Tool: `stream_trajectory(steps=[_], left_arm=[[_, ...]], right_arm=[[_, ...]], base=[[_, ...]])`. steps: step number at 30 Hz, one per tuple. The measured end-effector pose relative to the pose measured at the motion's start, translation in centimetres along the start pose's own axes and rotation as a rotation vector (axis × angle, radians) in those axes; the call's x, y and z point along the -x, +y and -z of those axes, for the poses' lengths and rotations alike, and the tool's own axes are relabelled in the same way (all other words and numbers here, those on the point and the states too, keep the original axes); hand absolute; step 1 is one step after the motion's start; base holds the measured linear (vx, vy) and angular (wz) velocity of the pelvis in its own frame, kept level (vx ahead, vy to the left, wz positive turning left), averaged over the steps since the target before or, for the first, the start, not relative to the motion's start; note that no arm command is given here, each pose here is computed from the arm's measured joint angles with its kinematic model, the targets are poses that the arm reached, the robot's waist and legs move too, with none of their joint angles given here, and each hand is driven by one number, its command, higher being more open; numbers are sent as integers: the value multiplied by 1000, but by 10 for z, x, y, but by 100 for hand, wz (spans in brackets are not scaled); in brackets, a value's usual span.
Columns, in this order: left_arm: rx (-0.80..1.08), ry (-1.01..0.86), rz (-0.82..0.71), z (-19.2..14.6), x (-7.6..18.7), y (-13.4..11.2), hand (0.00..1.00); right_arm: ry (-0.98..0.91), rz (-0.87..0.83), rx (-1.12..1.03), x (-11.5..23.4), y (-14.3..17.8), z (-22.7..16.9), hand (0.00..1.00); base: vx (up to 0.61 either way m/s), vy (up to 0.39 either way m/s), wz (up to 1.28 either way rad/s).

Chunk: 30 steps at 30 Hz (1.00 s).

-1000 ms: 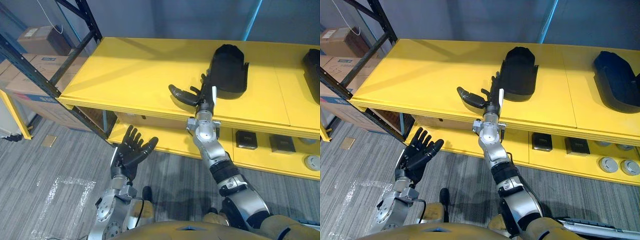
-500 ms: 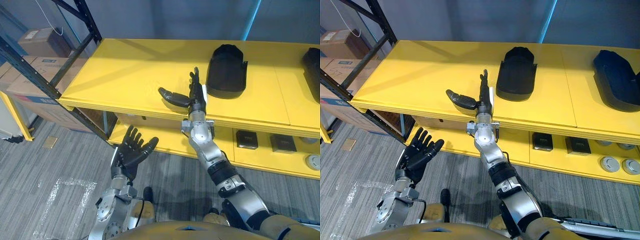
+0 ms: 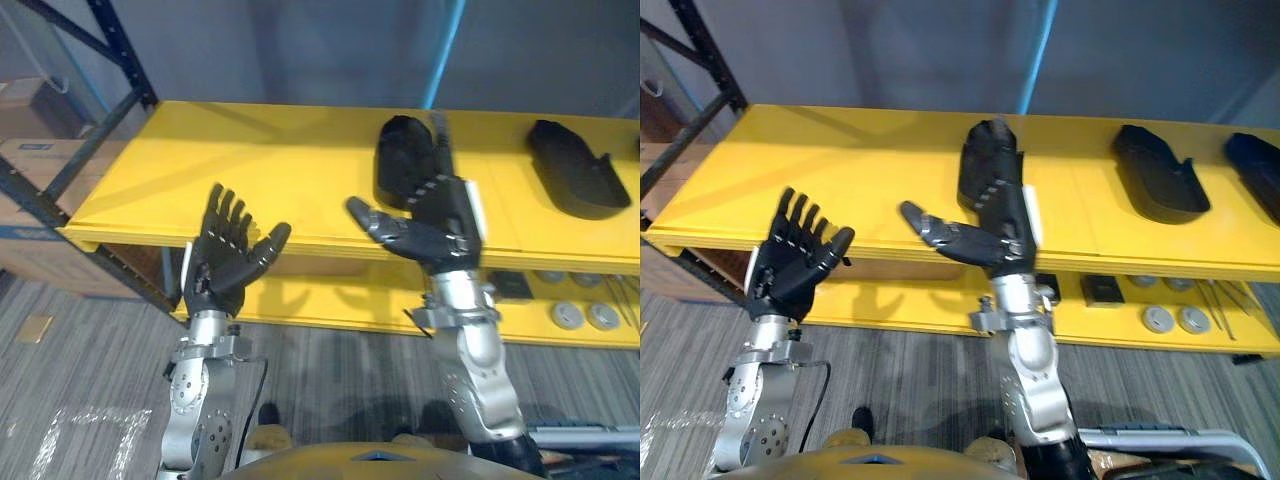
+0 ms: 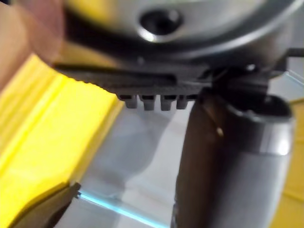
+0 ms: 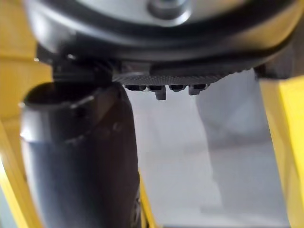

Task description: Walk over and take three plastic housings, then place them on the shelf

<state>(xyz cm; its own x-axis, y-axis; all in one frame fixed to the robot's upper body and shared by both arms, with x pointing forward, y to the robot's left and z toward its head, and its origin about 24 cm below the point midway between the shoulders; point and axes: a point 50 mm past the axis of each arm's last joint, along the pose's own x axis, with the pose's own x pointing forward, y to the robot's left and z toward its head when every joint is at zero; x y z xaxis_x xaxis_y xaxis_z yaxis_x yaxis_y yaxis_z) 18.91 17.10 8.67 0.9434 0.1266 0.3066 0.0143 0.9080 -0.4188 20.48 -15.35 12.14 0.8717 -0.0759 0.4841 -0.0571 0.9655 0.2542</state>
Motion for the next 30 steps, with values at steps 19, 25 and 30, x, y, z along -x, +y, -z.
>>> stream_trajectory(steps=[19, 25, 30], left_arm=[[-86, -266, -142, -38, -9, -3, 100], [-261, -273, -299, -53, 15, 30, 100], [-233, -286, -223, -53, 8, 20, 100]], right_arm=[[123, 299, 107, 48, -63, 6, 100], [169, -39, 97, 23, -55, 16, 100], [232, 43, -6, 33, -54, 27, 100]], base=[[17, -18, -51], [2, 124, -153], [-61, 159, -49]])
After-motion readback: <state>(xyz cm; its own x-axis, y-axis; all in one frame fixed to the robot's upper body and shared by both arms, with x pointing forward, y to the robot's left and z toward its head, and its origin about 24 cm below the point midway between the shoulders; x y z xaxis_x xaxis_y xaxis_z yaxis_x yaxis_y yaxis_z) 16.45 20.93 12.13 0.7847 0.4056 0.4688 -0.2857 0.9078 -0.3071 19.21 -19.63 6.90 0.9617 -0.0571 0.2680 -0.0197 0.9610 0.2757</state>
